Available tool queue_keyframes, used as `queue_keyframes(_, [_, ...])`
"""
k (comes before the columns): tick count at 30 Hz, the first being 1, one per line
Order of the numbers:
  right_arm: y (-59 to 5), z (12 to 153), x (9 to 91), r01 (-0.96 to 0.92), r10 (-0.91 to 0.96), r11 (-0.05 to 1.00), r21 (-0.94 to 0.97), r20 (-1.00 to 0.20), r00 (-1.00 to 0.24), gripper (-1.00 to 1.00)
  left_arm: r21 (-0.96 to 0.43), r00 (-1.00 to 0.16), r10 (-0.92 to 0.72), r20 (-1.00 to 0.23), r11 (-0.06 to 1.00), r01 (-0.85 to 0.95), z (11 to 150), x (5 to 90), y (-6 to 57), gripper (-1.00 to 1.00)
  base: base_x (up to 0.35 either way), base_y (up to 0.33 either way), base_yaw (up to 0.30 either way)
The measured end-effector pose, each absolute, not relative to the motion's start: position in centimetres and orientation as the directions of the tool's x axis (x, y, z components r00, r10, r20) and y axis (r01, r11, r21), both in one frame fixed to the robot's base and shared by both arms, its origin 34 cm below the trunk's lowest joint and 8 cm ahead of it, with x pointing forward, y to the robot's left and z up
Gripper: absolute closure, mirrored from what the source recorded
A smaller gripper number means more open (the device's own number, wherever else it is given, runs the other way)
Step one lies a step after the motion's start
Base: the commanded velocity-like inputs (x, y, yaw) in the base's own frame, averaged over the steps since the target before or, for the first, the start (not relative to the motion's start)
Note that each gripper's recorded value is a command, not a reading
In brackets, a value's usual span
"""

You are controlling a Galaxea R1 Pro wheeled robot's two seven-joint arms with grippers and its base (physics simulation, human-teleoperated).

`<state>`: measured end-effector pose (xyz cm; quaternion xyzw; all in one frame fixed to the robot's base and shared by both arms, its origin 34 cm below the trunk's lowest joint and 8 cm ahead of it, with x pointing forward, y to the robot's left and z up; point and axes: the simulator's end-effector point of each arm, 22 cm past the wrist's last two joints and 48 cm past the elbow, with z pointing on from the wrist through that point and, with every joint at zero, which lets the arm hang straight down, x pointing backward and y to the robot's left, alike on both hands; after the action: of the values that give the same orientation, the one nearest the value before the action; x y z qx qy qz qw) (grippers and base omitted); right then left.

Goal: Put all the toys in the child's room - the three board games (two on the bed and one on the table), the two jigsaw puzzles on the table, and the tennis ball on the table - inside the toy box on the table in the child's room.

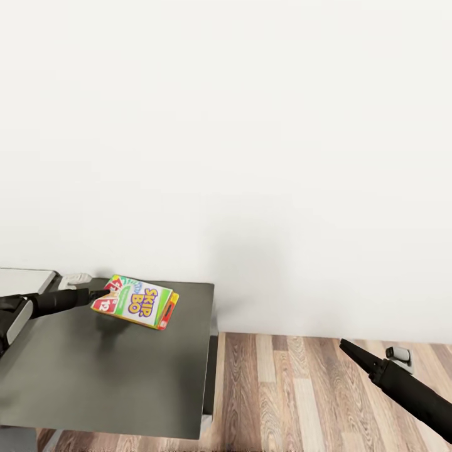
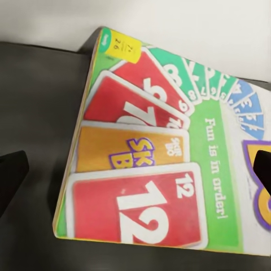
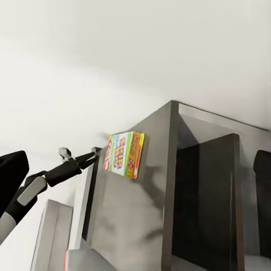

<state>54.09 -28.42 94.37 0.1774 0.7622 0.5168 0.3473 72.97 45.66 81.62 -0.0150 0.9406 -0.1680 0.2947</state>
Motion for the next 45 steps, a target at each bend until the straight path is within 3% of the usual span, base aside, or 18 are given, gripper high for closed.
queue_keyframes(45, [-28.5, 91.3, 53.7, -0.022, 0.627, 0.406, 0.914, -0.296, -0.720, -1.00, -0.321, -0.837, -0.095, -0.538, 0.942, 0.099, 79.1, 73.9, 44.7, -1.00, 0.000, 0.000, 0.000])
